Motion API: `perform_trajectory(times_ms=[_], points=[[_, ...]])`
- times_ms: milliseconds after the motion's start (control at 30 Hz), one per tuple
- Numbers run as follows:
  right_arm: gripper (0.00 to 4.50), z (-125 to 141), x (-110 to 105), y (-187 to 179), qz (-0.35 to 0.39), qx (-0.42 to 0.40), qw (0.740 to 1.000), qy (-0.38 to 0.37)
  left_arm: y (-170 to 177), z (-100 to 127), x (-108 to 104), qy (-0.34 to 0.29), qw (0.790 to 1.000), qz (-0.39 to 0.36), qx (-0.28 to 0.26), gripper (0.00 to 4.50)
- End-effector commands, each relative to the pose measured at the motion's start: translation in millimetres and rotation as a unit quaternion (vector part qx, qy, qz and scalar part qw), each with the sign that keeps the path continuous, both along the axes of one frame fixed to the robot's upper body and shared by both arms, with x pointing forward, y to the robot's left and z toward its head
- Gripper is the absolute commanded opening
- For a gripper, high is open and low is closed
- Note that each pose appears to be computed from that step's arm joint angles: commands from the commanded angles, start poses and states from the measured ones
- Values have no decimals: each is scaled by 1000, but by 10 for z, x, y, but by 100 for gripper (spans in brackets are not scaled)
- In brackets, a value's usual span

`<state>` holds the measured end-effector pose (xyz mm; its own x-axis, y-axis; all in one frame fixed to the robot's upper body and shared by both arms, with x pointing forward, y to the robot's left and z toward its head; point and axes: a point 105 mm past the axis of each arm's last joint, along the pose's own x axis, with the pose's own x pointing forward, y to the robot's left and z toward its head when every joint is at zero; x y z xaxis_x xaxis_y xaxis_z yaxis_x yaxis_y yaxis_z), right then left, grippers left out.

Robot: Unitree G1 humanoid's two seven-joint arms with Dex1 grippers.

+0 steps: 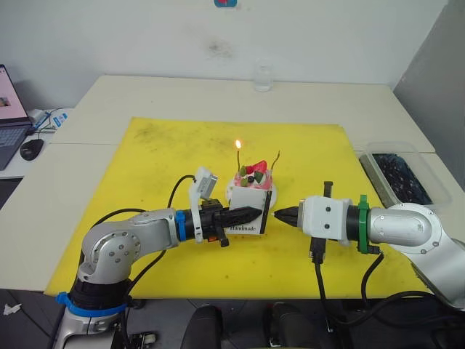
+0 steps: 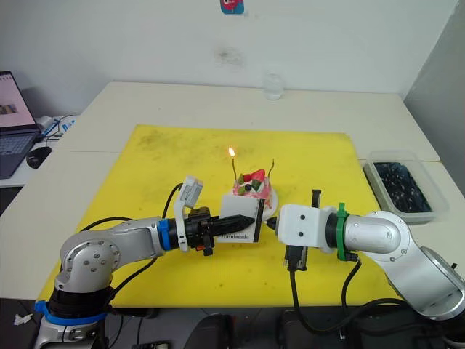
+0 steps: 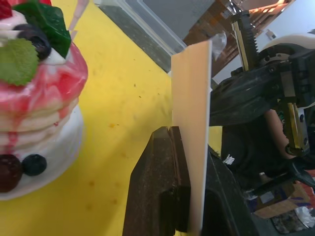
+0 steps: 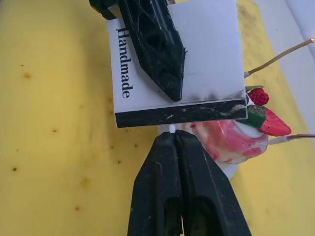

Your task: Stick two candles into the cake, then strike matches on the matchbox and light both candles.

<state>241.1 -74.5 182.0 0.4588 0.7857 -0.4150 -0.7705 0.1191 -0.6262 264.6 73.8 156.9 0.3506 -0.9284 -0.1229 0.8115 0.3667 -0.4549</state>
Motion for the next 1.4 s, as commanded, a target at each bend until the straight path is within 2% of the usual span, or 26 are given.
perform_trajectory(times_ms=[33,367,733,1200,1400], points=[[1,104,22,31,0,5,999,-32,-37,80,-8,-41,999,4,-2,0],[1,94,20,86,-22,15,998,-55,-84,64,-70,-87,996,11,-1,0],[1,110,-66,39,-20,5,998,-64,-85,110,-21,-93,995,31,-5,0],[1,49,83,24,-29,-5,997,-77,-88,125,-7,-87,995,37,-12,0],[1,16,69,42,-13,-12,997,-71,-80,134,-5,-87,995,38,-12,0]])
